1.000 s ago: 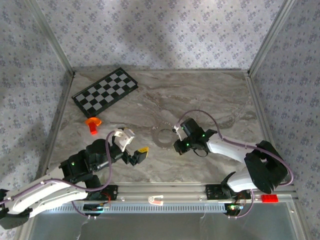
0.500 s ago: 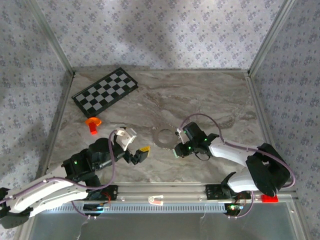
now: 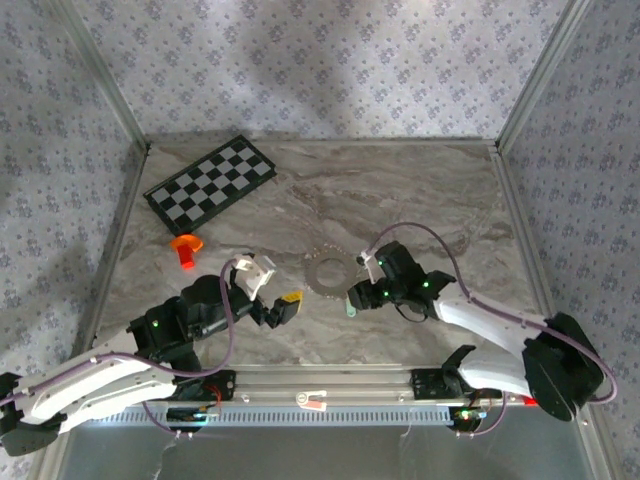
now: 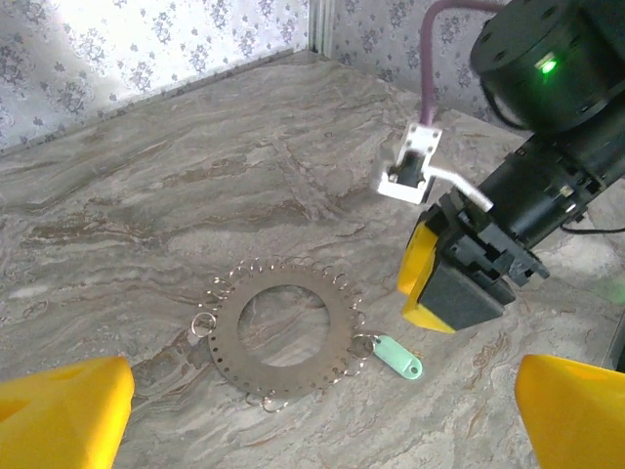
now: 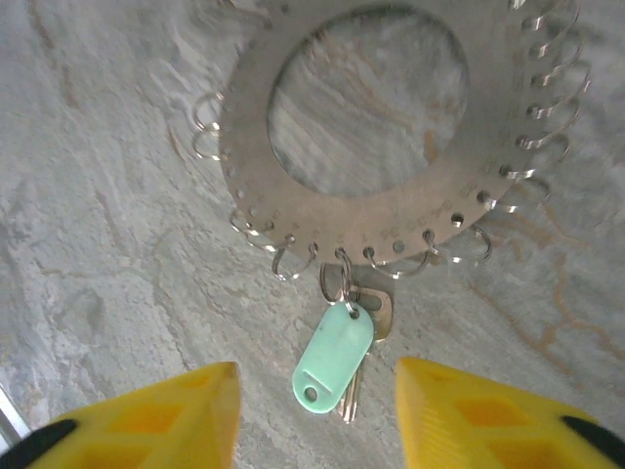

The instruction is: Put the keys on the keyring

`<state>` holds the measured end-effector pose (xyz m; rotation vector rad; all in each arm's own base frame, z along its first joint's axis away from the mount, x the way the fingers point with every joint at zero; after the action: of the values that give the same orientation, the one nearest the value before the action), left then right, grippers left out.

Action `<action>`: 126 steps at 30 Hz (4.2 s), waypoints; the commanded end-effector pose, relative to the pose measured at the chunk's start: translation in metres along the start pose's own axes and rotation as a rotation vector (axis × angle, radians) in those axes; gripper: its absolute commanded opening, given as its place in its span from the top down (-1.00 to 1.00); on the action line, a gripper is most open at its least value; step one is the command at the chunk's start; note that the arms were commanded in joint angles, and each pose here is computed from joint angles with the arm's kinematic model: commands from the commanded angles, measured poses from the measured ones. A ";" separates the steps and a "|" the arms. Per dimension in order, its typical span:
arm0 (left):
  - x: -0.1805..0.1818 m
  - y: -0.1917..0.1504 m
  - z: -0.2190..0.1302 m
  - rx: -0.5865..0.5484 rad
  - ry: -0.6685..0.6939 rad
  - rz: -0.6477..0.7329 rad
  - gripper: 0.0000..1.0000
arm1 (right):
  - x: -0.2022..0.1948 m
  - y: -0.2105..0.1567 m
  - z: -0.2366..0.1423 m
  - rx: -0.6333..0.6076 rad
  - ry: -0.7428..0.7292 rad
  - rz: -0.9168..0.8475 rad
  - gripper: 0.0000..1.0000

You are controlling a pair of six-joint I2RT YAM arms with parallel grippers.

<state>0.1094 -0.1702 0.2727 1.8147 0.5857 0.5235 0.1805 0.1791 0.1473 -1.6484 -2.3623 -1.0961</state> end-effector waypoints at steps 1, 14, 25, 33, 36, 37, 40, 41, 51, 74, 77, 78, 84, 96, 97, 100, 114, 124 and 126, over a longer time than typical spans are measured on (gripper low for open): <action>0.004 0.002 0.000 -0.005 0.030 -0.029 -0.99 | -0.003 -0.002 -0.015 -0.057 -0.029 -0.026 -0.11; 0.044 -0.016 0.000 0.067 0.459 -0.119 -1.00 | -0.030 0.012 -0.065 -0.403 -0.156 0.023 -0.99; 0.081 -0.040 -0.007 0.114 0.686 -0.056 -1.00 | -0.097 0.019 -0.093 -0.543 -0.438 0.286 -0.99; 0.116 -0.064 -0.016 0.119 0.897 -0.099 -0.99 | -0.124 0.016 -0.108 -0.668 -0.539 0.330 -0.99; 0.127 -0.072 -0.018 0.124 0.957 -0.099 -0.99 | -0.125 0.015 -0.114 -0.780 -0.570 0.221 -0.99; 0.130 -0.074 -0.018 0.124 0.973 -0.094 -0.99 | -0.123 0.015 -0.118 -0.812 -0.576 0.193 -0.99; 0.140 -0.082 -0.019 0.130 1.030 -0.090 -1.00 | -0.124 0.010 -0.117 -0.861 -0.613 0.066 -0.99; 0.144 -0.086 -0.018 0.136 1.045 -0.089 -1.00 | -0.126 0.007 -0.114 -0.858 -0.625 0.039 -0.99; 0.176 -0.122 -0.015 0.206 1.211 -0.146 -1.00 | -0.151 -0.011 -0.097 -0.820 -0.729 0.090 -0.99; 0.230 -0.143 -0.003 0.216 1.291 -0.220 -1.00 | -0.177 0.019 -0.084 -0.817 -0.739 0.081 -0.99; 0.236 -0.143 0.001 0.212 1.291 -0.218 -1.00 | -0.181 0.025 -0.082 -0.822 -0.733 0.079 -0.99; 0.237 -0.143 0.003 0.209 1.287 -0.216 -0.99 | -0.182 0.028 -0.081 -0.825 -0.729 0.076 -0.99; 0.250 -0.144 0.004 0.187 1.301 -0.223 -0.99 | -0.191 0.039 -0.077 -0.834 -0.727 0.085 -0.99; 0.264 -0.161 0.003 0.119 1.261 -0.324 -0.99 | -0.213 0.049 -0.057 -0.831 -0.678 0.117 -0.99; 0.265 -0.161 0.003 0.125 1.254 -0.325 -1.00 | -0.215 0.049 -0.056 -0.831 -0.675 0.124 -0.99; 0.268 -0.160 0.009 0.150 1.220 -0.318 -0.99 | -0.221 0.045 -0.054 -0.846 -0.674 0.147 -0.99; 0.270 -0.161 0.037 0.206 1.067 -0.245 -0.99 | -0.230 0.055 -0.051 -0.801 -0.745 0.184 -0.99; 0.271 -0.169 0.031 0.183 1.095 -0.276 -1.00 | -0.231 0.060 -0.049 -0.781 -0.804 0.194 -0.99; 0.271 -0.169 0.031 0.183 1.094 -0.272 -1.00 | -0.230 0.060 -0.049 -0.782 -0.806 0.188 -0.99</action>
<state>0.3136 0.0215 0.1148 1.4888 1.6536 1.2931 0.3086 -0.0207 0.1157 -2.9299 -2.1448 -1.7160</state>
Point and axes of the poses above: each hand's point on the last joint's axis, 136 mm out from that joint toward the fingers, its own z axis out along the fingers, its own x axis along the line the jaws close on, y = z × x, the point moved 8 cm from there along -z, back along the fingers, and after that the axes turned 9 degrees about z, right-handed, at the moved point
